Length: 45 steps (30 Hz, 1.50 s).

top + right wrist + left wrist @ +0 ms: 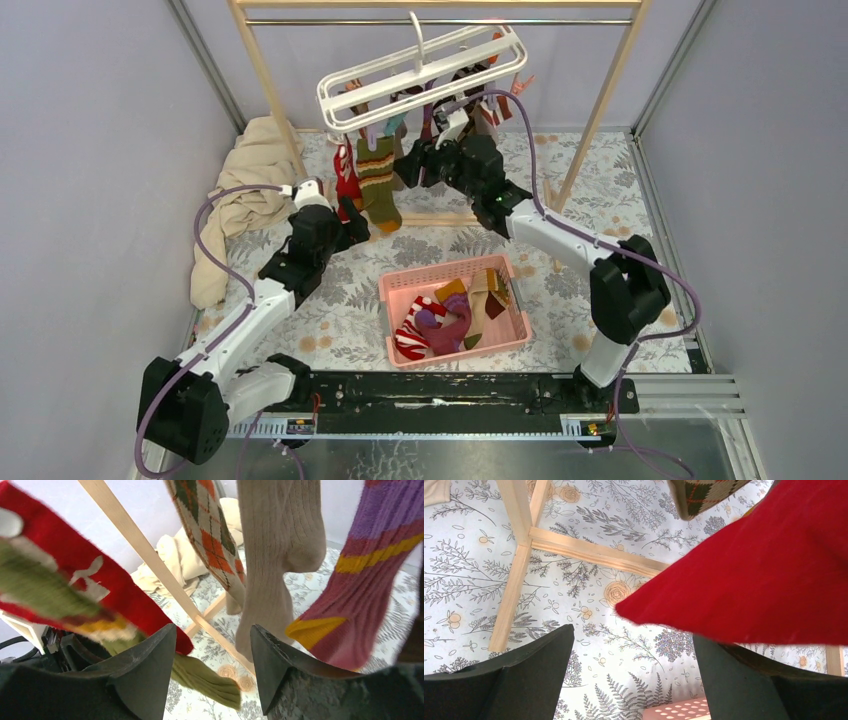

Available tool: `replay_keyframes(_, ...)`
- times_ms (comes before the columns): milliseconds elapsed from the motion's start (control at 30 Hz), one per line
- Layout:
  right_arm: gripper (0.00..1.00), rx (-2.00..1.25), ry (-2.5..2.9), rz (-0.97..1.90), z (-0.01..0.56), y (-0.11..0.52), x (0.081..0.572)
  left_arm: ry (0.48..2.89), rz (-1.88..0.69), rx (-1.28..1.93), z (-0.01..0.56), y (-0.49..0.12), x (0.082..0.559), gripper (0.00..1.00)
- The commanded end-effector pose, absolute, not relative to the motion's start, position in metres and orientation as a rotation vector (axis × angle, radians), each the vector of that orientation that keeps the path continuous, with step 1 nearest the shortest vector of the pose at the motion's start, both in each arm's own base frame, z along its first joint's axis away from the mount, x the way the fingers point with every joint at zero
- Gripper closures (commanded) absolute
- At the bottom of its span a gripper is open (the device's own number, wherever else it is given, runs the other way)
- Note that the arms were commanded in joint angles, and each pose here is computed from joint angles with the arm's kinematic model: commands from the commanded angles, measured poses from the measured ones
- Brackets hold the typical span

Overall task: Remove the socks clipped to the hanger
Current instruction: Remove the sock from the hanger.

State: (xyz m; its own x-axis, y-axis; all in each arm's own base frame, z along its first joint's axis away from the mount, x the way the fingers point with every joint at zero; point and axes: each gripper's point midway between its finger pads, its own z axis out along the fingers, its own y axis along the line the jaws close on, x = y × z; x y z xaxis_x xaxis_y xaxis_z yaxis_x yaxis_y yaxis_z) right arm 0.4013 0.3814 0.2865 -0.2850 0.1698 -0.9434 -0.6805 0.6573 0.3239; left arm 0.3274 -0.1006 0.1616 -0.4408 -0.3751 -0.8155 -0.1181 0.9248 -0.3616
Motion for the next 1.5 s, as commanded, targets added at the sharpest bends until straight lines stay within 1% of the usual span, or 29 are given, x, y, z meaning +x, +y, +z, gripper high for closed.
replay_keyframes(0, 0.36, -0.555, 1.435, 1.225, 0.322, 0.402, 0.391, 1.931, -0.361, -0.301, 0.191, -0.112, 0.343, 0.04)
replay_keyframes(100, 0.26, -0.608, 1.387, 1.329, 0.319, 0.412, 0.388, 1.931, -0.363, -0.290, 0.193, -0.114, 0.345, 0.04)
replay_keyframes(167, 0.26, -0.641, 1.368, 1.390, 0.320, 0.419, 0.382, 1.933, -0.360, -0.284, 0.194, -0.114, 0.346, 0.04)
replay_keyframes(200, 0.22, -0.655, 1.364, 1.417, 0.319, 0.421, 0.380, 1.934, -0.357, -0.281, 0.194, -0.114, 0.347, 0.04)
replay_keyframes(233, 0.22, -0.665, 1.358, 1.440, 0.319, 0.422, 0.376, 1.936, -0.356, -0.280, 0.194, -0.115, 0.347, 0.04)
replay_keyframes(300, 0.23, -0.667, 1.346, 1.461, 0.321, 0.420, 0.371, 1.942, -0.351, -0.280, 0.193, -0.115, 0.348, 0.04)
replay_keyframes(400, 0.28, -0.668, 1.350, 1.465, 0.319, 0.414, 0.360, 1.943, -0.354, -0.275, 0.195, -0.116, 0.350, 0.04)
replay_keyframes(533, 0.32, -0.680, 1.365, 1.486, 0.316, 0.404, 0.342, 1.943, -0.376, -0.257, 0.200, -0.120, 0.348, 0.04)
replay_keyframes(700, 0.35, -0.706, 1.367, 1.546, 0.316, 0.394, 0.316, 1.917, -0.491, -0.204, 0.217, -0.135, 0.338, 0.04)
replay_keyframes(933, 0.38, -0.730, 1.343, 1.611, 0.325, 0.386, 0.293, 1.828, -0.680, -0.041, 0.244, -0.167, 0.317, 0.04)
replay_keyframes(1233, 0.42, -0.748, 1.337, 1.639, 0.335, 0.380, 0.280, 1.749, -0.815, 0.122, 0.260, -0.200, 0.295, 0.03)
replay_keyframes(1467, 0.43, -0.728, 1.376, 1.590, 0.333, 0.380, 0.287, 1.716, -0.877, 0.186, 0.265, -0.207, 0.272, 0.02)
